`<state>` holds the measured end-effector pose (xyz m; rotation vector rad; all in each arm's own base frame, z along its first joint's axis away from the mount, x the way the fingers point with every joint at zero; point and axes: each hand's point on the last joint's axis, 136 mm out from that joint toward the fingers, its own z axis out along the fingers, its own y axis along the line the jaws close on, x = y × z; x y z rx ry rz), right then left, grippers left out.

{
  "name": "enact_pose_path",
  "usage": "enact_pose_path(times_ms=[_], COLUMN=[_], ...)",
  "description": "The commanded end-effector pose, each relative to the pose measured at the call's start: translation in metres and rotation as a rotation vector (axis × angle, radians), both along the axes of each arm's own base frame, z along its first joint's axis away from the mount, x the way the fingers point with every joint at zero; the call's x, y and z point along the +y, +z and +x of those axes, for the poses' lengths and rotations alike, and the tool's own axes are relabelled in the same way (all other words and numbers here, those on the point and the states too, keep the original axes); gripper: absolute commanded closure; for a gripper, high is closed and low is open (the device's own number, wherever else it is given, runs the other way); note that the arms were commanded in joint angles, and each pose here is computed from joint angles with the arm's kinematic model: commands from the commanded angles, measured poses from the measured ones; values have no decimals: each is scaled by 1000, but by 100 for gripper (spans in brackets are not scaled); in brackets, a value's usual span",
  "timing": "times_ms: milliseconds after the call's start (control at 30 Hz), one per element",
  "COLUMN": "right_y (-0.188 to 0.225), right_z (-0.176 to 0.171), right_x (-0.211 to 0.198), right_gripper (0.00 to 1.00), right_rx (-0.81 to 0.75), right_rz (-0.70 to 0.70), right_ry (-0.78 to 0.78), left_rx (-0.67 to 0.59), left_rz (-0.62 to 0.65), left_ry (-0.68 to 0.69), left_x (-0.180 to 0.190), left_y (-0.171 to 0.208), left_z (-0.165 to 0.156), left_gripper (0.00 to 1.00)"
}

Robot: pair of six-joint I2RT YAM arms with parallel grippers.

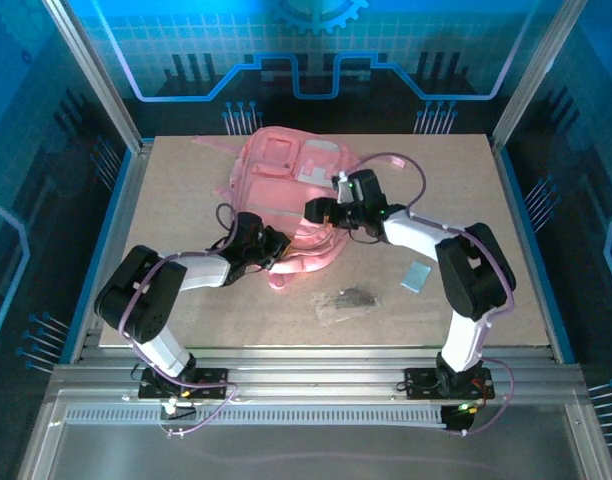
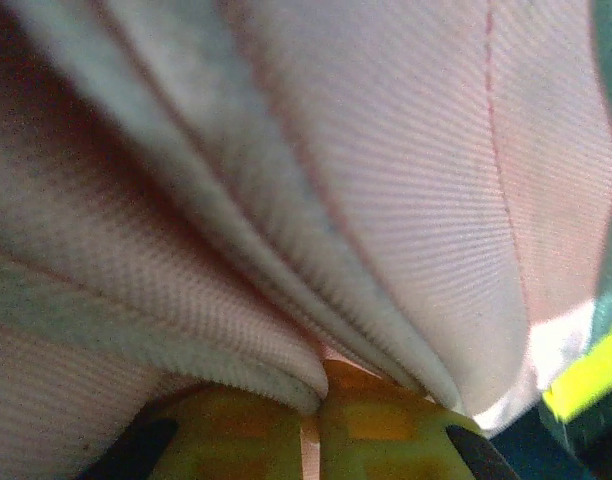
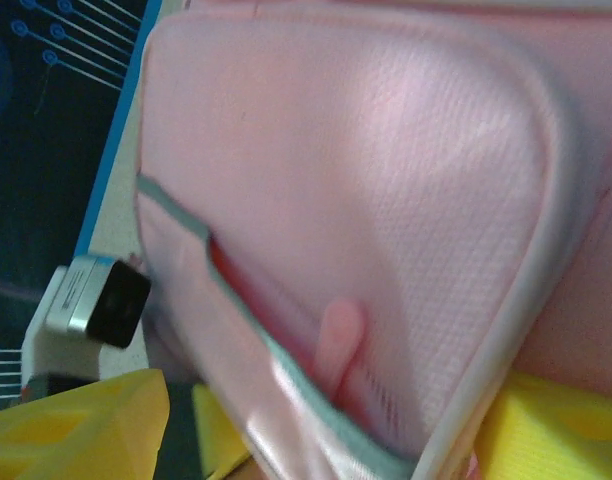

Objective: Pack the student bag
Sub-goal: Zip the student bag at the top-center of the table.

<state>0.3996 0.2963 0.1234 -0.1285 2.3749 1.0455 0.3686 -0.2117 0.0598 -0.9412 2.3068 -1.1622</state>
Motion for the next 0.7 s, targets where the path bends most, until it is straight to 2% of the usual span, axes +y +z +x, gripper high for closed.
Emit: enact_pose_path(times_ms=[0, 167, 367, 500, 600, 667], right_y=[0, -2, -2, 11, 23, 31], right_z=[-63, -75, -66, -57, -50, -43], right_x=[33, 39, 16, -14, -36, -47], right_gripper=[23, 23, 23, 23, 23, 23], right_rx=[98, 122, 107, 75, 44, 19], right_rz=[34, 17, -84, -139, -187, -210], right_ry=[139, 148, 111, 60, 18, -7], left_rx=[-128, -132, -161, -198, -232, -258], left_rz=[-89, -97, -77, -5, 102, 202], left_ry=[-76, -70, -82, -121, -142, -159], left_x=[-39, -42, -36, -27, -12, 0], left_y=[39, 38, 48, 65, 79, 91], left_z=[17, 15, 9, 6, 1, -4], left_gripper=[92, 92, 92, 84, 76, 67])
